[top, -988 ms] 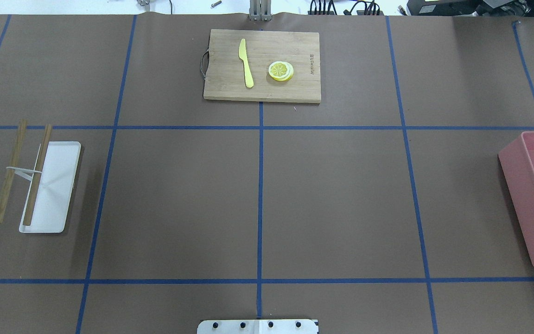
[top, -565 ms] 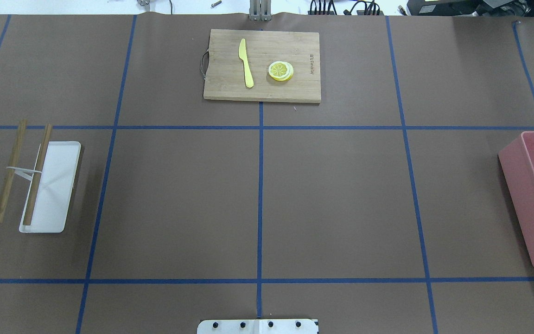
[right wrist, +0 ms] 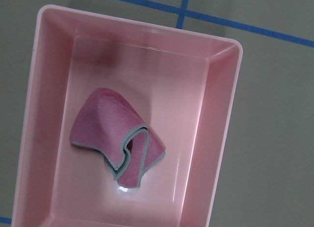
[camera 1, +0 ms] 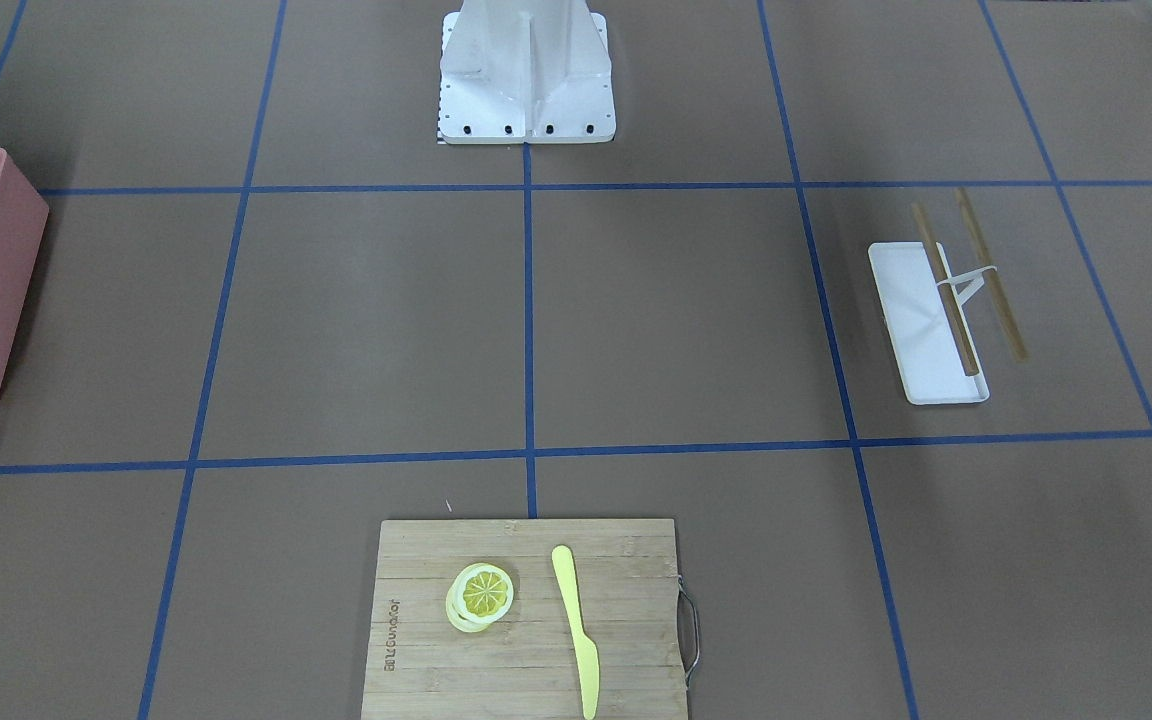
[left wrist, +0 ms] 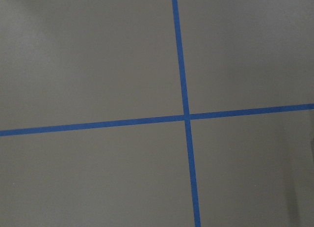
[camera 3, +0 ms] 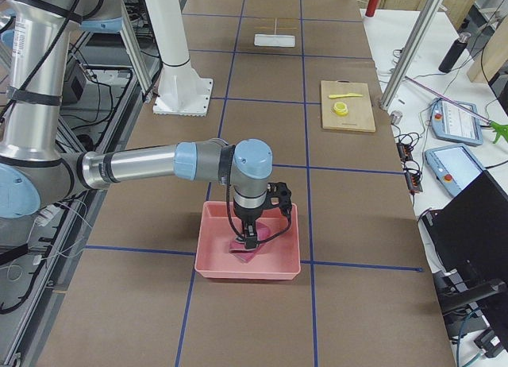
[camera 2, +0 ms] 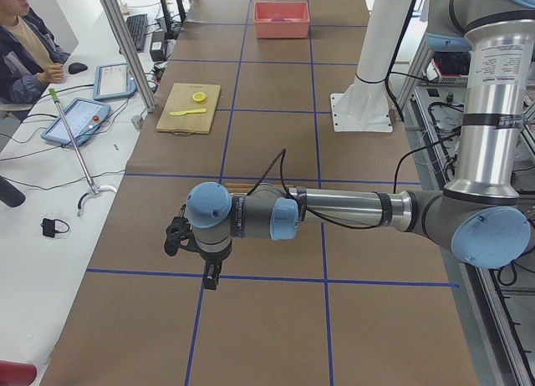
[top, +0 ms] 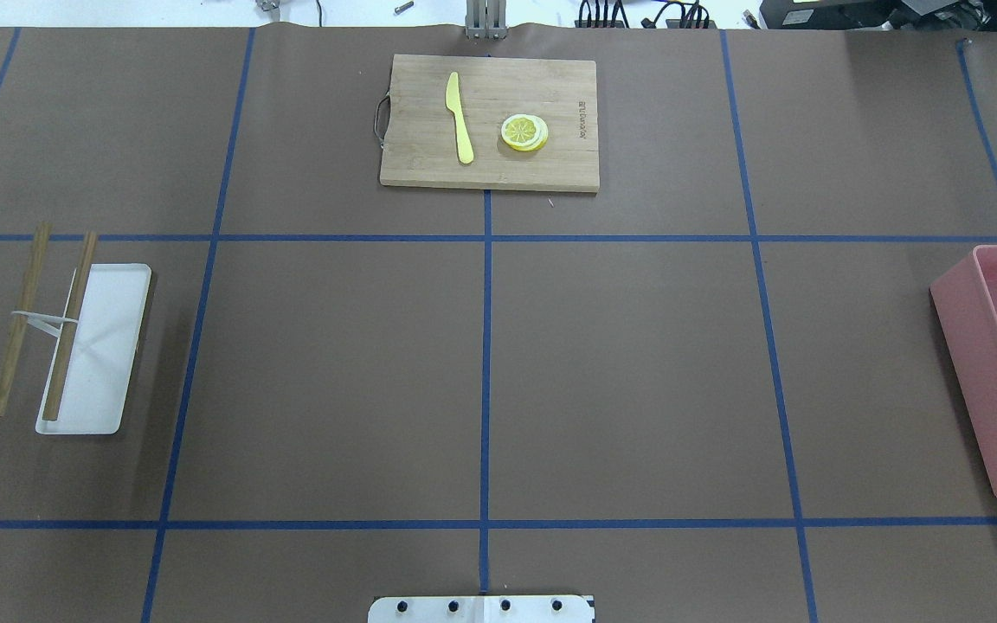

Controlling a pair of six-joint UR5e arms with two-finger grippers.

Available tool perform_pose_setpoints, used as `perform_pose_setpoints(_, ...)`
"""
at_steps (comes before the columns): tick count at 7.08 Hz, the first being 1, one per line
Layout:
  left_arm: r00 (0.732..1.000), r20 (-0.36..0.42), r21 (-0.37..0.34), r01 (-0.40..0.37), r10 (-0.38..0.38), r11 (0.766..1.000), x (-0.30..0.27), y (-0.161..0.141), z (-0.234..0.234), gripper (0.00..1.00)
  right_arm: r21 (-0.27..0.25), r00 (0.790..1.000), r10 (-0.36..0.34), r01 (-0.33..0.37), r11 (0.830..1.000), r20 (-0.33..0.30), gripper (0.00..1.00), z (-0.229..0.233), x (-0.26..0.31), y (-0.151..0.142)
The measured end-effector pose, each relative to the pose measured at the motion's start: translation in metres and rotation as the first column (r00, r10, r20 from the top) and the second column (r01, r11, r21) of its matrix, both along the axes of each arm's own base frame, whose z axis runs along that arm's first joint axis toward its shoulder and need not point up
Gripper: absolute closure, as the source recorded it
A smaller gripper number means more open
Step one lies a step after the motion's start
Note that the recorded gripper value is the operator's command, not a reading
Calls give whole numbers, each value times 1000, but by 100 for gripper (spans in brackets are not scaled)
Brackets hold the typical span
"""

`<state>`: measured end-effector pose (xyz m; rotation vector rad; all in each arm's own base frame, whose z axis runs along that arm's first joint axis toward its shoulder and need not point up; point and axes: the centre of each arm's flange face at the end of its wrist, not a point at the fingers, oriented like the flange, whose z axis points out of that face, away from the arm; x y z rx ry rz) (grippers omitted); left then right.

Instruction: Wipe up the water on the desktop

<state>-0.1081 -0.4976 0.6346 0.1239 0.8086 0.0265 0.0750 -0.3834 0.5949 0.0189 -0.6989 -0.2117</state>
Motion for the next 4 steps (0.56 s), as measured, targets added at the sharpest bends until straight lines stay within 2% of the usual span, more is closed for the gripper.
perform_pose_setpoints(4, 1000, -9, -42, 8, -8, 999, 0, 4, 3, 2, -16, 1000, 4, -4, 1000, 10, 0, 7, 0, 0)
